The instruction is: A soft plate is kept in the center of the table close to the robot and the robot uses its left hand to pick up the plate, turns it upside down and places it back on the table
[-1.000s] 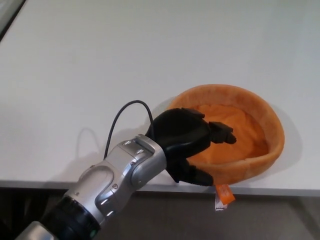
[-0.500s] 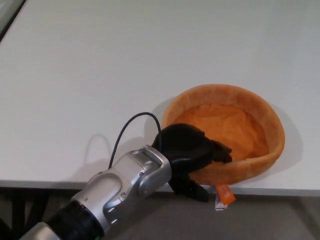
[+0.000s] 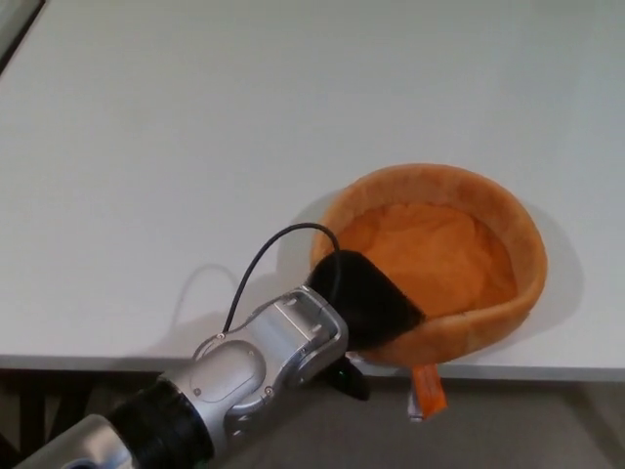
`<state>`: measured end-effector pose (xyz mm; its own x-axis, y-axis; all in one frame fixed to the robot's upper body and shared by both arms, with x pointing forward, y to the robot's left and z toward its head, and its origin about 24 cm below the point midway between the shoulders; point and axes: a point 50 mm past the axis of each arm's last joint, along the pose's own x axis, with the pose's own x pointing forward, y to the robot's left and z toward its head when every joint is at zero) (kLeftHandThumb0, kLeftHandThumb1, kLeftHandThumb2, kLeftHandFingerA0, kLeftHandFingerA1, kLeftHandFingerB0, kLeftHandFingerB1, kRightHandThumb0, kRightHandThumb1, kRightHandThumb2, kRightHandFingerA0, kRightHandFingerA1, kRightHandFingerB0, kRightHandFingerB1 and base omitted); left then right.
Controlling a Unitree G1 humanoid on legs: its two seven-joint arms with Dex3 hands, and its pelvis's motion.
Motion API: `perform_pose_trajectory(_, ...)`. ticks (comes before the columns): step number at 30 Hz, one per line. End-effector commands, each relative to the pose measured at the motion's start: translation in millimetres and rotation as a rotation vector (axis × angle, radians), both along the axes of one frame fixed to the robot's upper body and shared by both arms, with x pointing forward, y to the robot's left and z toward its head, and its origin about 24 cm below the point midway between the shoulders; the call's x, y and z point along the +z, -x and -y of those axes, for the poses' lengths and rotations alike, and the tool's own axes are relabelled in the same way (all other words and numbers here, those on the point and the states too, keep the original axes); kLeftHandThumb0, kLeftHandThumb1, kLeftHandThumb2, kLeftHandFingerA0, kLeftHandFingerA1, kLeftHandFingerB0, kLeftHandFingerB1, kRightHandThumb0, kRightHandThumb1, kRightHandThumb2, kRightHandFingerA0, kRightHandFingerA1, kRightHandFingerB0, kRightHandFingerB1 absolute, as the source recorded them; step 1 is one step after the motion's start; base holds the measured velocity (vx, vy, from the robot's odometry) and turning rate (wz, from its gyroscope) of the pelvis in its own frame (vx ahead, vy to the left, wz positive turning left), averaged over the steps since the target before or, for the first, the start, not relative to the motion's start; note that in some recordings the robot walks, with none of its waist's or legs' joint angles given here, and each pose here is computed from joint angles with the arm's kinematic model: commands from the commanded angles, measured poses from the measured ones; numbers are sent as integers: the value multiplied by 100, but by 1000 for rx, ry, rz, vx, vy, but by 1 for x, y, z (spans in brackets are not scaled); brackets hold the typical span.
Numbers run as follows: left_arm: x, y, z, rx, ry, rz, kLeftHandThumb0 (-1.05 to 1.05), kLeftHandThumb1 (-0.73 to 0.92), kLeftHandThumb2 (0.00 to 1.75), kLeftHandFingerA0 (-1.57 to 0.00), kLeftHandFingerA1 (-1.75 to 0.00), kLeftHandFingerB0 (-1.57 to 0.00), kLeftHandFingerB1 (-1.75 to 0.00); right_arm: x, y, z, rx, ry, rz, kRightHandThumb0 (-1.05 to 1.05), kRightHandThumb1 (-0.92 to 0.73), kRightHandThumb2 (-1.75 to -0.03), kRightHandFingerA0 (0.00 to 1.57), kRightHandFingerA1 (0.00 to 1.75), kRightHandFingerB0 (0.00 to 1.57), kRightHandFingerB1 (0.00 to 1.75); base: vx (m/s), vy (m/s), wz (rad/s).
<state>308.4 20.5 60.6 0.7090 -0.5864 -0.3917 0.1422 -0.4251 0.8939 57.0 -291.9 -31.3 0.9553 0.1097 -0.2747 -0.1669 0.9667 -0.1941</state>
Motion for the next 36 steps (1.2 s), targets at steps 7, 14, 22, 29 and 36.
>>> perform_pose_trajectory(7, -8, -1, -13, -27, 83, 128, -19, 59, 58, -91, -175, -76, -124, 4, 4, 0, 2, 19, -12, -69, -82, -66, 60, 41, 32, 31, 0, 0, 0)
perform_pose_trajectory(14, -4, -3, -13, -10, 161, 86, -17, 59, 59, -90, -175, -79, -120, 1, 4, 4, -14, 8, -22, -70, -65, -100, 51, 55, 25, 47, 0, 0, 0)
perform_pose_trajectory(22, -4, -3, -14, 4, 189, 80, -19, 61, 59, -90, -175, -72, -142, -2, 4, 5, -21, -8, -36, -75, -66, -99, 52, 54, 27, 46, 0, 0, 0)
perform_pose_trajectory(29, 3, 3, -3, 144, 421, -179, -16, 63, 58, -82, -175, -60, -172, -3, 5, 5, -17, -16, -28, -74, -66, -100, 52, 54, 26, 46, 0, 0, 0)
perform_pose_trajectory(36, 17, 10, 18, 201, 732, -409, -11, 62, 64, -82, -175, -67, -175, -1, 4, 4, -10, -1, -25, -71, -65, -101, 51, 55, 24, 46, 0, 0, 0)
